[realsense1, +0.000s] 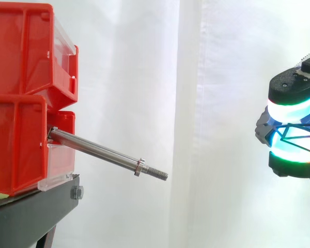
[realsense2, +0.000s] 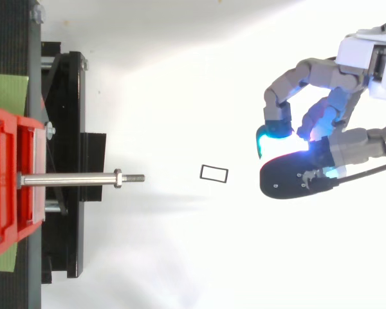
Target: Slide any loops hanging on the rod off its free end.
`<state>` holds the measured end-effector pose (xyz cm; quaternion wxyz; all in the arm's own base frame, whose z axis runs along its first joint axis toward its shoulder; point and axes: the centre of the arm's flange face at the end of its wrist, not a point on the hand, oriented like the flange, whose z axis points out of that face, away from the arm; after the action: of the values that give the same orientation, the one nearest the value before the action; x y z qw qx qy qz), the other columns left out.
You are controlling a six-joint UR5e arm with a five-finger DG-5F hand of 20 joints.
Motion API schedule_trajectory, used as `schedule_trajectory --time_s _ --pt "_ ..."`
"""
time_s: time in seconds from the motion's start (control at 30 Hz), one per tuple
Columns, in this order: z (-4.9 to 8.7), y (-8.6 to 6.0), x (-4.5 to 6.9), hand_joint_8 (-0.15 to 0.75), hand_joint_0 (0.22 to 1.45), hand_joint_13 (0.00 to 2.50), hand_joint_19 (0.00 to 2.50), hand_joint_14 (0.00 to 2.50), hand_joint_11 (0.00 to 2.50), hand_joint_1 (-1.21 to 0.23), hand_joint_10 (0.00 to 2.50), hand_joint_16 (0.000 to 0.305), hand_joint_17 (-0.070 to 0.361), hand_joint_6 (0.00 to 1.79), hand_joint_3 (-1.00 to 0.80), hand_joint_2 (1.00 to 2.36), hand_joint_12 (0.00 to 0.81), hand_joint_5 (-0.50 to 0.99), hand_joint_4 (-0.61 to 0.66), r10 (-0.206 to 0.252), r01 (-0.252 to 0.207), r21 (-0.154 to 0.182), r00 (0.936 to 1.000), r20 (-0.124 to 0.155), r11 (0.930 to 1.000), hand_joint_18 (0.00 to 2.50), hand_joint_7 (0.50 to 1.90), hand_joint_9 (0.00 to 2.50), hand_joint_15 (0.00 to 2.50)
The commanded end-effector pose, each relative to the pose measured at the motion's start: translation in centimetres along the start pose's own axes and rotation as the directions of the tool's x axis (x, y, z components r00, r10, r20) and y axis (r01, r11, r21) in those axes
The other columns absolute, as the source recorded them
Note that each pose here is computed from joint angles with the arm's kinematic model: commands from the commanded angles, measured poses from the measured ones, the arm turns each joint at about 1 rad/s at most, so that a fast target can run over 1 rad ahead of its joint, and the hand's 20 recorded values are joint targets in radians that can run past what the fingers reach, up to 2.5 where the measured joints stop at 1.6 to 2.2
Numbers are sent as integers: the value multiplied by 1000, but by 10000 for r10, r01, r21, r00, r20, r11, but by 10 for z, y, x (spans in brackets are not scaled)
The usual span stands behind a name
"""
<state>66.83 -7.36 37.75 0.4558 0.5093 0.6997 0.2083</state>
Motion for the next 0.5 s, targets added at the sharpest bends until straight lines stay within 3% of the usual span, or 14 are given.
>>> schedule_trajectory --time_s 0.0,0.47 --pt "0 0 0 287 584 882 587 20 1006 -478 31 50 113 875 -275 1016 365 -118 75 2 -2 -18 10000 -9 10000 893 956 1235 555" --pt "0 0 0 326 581 900 518 18 995 -641 27 59 133 884 -97 1014 408 -118 112 2 -2 -18 10000 -9 10000 967 962 1223 527"
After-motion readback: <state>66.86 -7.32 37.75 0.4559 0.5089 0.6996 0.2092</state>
